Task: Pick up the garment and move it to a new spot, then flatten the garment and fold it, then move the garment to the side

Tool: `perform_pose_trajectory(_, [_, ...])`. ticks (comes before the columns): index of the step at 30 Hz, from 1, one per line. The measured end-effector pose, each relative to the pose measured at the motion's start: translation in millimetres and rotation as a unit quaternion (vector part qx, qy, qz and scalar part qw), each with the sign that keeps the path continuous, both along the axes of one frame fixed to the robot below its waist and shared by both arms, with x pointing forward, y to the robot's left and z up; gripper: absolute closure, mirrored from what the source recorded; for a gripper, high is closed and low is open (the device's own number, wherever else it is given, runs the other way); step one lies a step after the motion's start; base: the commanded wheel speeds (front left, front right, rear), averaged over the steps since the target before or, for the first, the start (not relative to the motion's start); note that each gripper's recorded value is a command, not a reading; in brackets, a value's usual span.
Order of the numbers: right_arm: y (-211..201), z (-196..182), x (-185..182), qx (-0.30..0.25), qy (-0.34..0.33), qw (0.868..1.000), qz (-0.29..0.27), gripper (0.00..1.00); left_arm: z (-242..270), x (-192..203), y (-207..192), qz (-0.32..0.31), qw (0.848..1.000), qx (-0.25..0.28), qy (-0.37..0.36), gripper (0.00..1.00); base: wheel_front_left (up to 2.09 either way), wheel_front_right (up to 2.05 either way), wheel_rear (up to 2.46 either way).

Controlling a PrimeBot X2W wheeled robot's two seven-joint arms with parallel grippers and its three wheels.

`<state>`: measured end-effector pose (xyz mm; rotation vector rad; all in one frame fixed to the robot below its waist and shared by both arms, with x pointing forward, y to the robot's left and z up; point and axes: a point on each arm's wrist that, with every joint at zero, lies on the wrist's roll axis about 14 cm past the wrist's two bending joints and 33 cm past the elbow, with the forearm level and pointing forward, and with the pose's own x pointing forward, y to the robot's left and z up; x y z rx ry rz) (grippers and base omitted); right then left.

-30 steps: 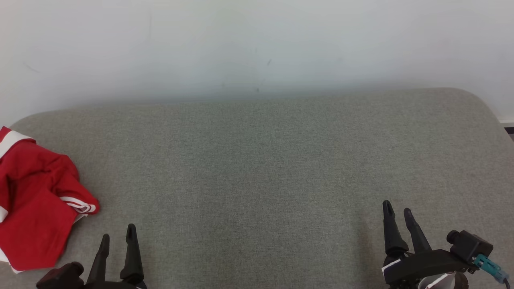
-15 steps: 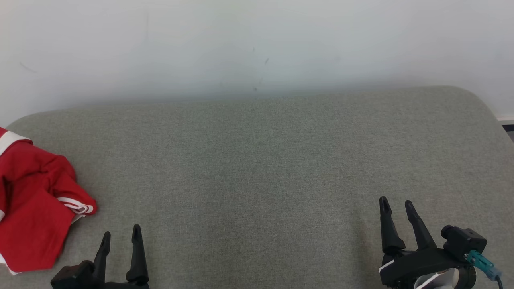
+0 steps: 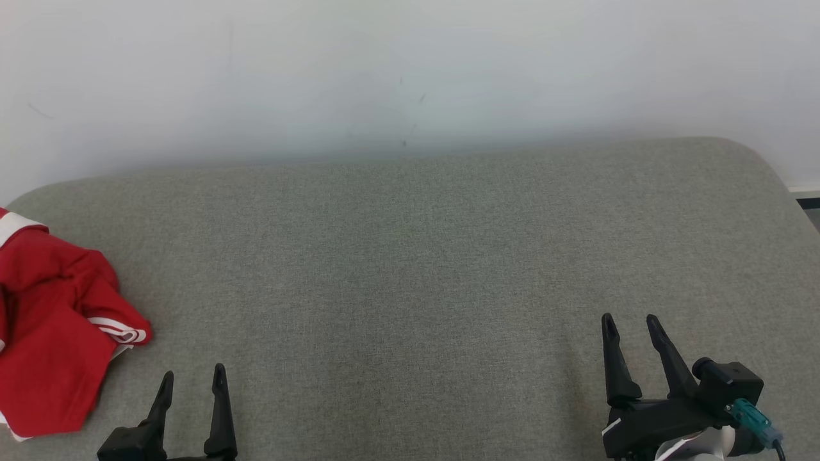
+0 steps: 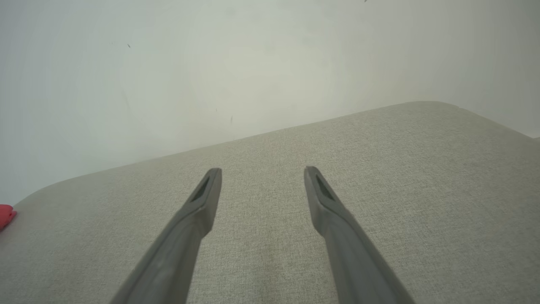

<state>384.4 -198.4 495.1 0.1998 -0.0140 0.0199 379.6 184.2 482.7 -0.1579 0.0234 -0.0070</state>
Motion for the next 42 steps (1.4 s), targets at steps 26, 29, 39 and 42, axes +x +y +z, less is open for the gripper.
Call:
perform_pose_trajectory(26, [-10.3,8.1,-0.2,-0.090,-0.021,0.996,-0.013,0.00,18.2,1.7,7.7,0.012,0.996,0.082,-0.041,0.00,0.00,0.00,0.00])
perform_pose_trajectory(29, [-9.8,11.3,0.4,-0.096,-0.027,0.995,-0.013,0.00,19.9,1.7,7.7,0.012,0.995,0.088,-0.044,0.00,0.00,0.00,0.00])
perform_pose_trajectory(39, [-7.9,20.6,1.6,-0.095,-0.042,0.995,-0.013,0.00,21.1,0.0,10.5,0.017,0.995,0.088,-0.046,0.00,0.00,0.00,0.00])
perform_pose_trajectory(42, [-7.9,24.4,1.6,-0.096,-0.048,0.994,-0.014,0.00,20.0,-1.6,11.6,0.019,0.995,0.088,-0.044,0.00,0.00,0.00,0.00])
